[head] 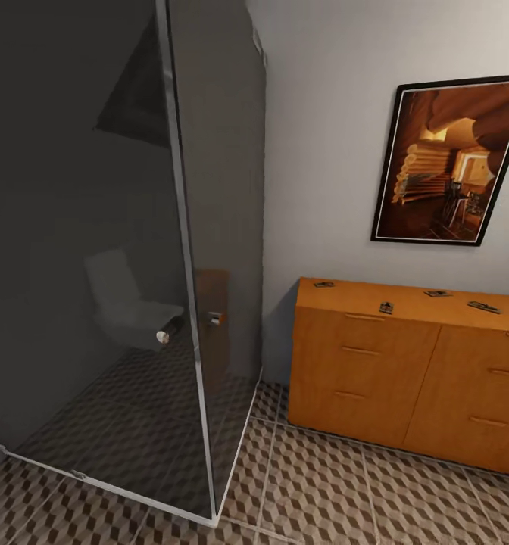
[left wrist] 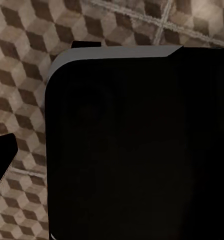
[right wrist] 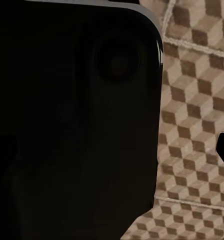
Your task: Take the four mousetraps from the cabinet in the bathroom and place them on the bathroom floor. Make sure all four end up on the same floor surface, and ensure that at least two of them are either under or directly next to the same bathroom sink.
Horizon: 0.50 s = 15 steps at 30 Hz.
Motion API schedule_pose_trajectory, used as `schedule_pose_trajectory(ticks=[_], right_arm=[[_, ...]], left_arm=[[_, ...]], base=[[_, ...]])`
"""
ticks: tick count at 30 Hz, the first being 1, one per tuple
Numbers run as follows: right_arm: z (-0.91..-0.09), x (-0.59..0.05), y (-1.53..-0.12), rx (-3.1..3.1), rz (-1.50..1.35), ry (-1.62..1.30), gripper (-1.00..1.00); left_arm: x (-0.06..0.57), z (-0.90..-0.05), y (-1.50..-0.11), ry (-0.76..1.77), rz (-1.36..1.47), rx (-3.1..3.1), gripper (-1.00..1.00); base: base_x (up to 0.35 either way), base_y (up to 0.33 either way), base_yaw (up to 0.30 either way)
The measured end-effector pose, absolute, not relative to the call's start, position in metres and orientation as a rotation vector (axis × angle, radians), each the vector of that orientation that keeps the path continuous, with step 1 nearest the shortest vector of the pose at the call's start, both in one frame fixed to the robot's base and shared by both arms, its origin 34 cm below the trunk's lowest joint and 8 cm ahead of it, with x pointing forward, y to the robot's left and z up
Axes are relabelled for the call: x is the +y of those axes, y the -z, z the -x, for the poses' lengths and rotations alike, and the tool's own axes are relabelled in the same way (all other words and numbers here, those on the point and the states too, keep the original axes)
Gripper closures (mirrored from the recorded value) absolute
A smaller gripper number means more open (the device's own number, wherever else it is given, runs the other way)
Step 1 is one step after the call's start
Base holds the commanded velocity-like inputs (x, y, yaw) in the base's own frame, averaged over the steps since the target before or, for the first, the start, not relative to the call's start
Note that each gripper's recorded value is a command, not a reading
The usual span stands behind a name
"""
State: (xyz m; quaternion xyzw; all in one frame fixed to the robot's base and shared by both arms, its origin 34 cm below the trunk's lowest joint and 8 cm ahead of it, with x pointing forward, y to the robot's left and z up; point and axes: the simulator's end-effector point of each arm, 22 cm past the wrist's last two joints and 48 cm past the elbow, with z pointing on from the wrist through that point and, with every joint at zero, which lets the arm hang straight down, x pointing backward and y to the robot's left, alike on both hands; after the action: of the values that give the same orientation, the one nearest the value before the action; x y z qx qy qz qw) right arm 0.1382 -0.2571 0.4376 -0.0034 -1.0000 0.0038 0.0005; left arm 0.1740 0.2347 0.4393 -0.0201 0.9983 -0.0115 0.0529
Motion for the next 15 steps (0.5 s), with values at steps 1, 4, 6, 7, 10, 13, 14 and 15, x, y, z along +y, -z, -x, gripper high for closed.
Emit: schedule_pose_trajectory(ticks=[1,4,6,7,10,13,14,15], right_arm=[[-0.1383,-0.2571,-0.4376,-3.141,0.011,-0.012,-1.00],[-0.1388,-0.2571,-0.4376,-3.142,0.011,-0.012,-1.00],[-0.1391,-0.2571,-0.4376,-3.143,0.011,-0.012,-1.00],[-0.1392,-0.2571,-0.4376,-3.143,0.011,-0.012,-1.00],[-0.1399,-0.2571,-0.4376,-3.145,0.011,-0.012,-1.00],[-0.1405,-0.2571,-0.4376,-3.147,0.010,-0.012,-1.00],[-0.1408,-0.2571,-0.4376,-3.147,0.010,-0.012,-1.00],[-0.1411,-0.2571,-0.4376,-3.148,0.011,-0.012,-1.00]], left_arm=[[0.2346,-0.1742,-0.4393,0.035,0.061,3.034,-1.00],[0.2345,-0.1747,-0.4393,0.035,0.062,3.033,-1.00],[0.2345,-0.1751,-0.4394,0.035,0.062,3.032,-1.00],[0.2345,-0.1753,-0.4394,0.036,0.062,3.031,-1.00],[0.2344,-0.1759,-0.4394,0.036,0.062,3.030,-1.00],[0.2344,-0.1765,-0.4395,0.036,0.062,3.028,-1.00],[0.2344,-0.1768,-0.4395,0.036,0.062,3.027,-1.00],[0.2342,-0.1770,-0.4396,0.036,0.061,3.027,-1.00]], base=[[0.000,0.000,-0.265],[0.000,0.000,-0.265],[0.000,0.000,-0.265],[0.000,0.000,-0.265],[0.000,0.000,-0.265],[0.000,0.000,-0.265],[0.000,0.000,-0.265],[0.000,0.000,-0.265]])
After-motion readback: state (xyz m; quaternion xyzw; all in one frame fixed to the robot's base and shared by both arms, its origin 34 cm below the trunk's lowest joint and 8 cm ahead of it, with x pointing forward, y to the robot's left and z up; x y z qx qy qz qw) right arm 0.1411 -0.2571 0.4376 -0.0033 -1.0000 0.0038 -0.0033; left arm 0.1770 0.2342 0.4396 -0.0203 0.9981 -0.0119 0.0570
